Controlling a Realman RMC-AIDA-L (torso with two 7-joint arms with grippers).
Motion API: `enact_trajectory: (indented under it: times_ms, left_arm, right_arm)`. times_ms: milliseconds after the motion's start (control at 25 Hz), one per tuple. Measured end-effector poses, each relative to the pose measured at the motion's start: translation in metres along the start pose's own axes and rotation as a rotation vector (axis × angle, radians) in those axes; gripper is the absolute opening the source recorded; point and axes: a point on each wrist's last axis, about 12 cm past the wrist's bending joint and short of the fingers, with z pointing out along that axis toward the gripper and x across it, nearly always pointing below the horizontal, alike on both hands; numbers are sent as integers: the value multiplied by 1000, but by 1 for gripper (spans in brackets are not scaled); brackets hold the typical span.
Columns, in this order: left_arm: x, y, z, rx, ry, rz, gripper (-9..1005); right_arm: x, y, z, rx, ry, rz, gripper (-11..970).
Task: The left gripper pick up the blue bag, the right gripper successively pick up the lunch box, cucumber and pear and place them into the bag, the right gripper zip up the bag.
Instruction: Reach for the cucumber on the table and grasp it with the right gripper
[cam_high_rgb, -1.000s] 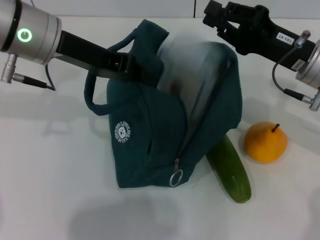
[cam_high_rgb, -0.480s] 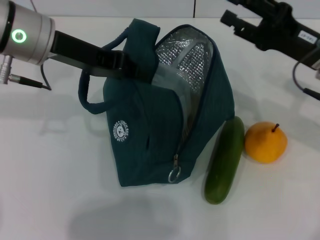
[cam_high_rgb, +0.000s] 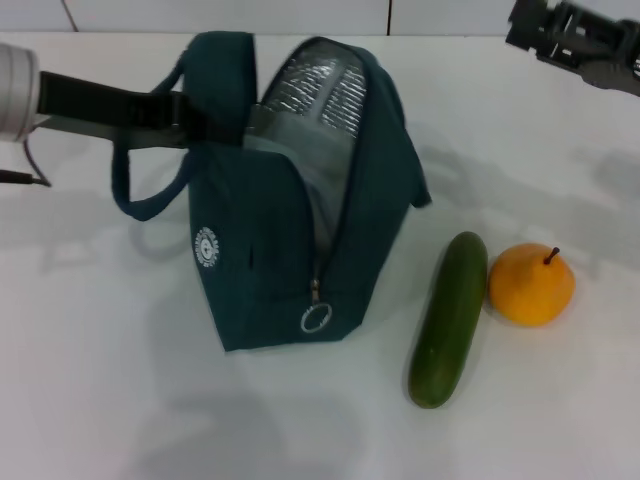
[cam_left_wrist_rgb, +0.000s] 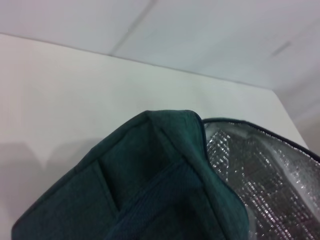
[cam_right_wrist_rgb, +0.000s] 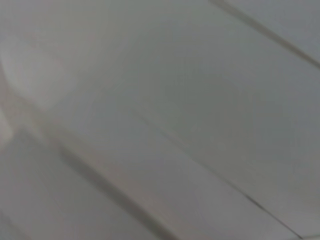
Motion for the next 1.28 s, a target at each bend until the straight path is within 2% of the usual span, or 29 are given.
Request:
enact_trajectory:
  times_ms: [120, 360, 760, 1080, 1280]
  left_arm:
    - [5, 10, -5, -18, -26, -25, 51]
    - [11, 19, -2, -9, -28, -44, 51]
    - [17, 21, 3, 5, -17, -51, 50]
    - [19, 23, 9, 25, -11, -51, 50]
    - [18, 23, 11, 57, -24, -50, 50]
  right_arm:
    - [-12, 5, 0, 15, 129, -140, 726]
    - [-31, 19, 9, 41, 410, -470, 735]
    - [-64, 53, 54, 34, 858, -905, 735]
    - [-62, 83, 104, -80, 1231, -1172, 734]
    - [-42, 95, 128, -221, 1398, -1292, 734]
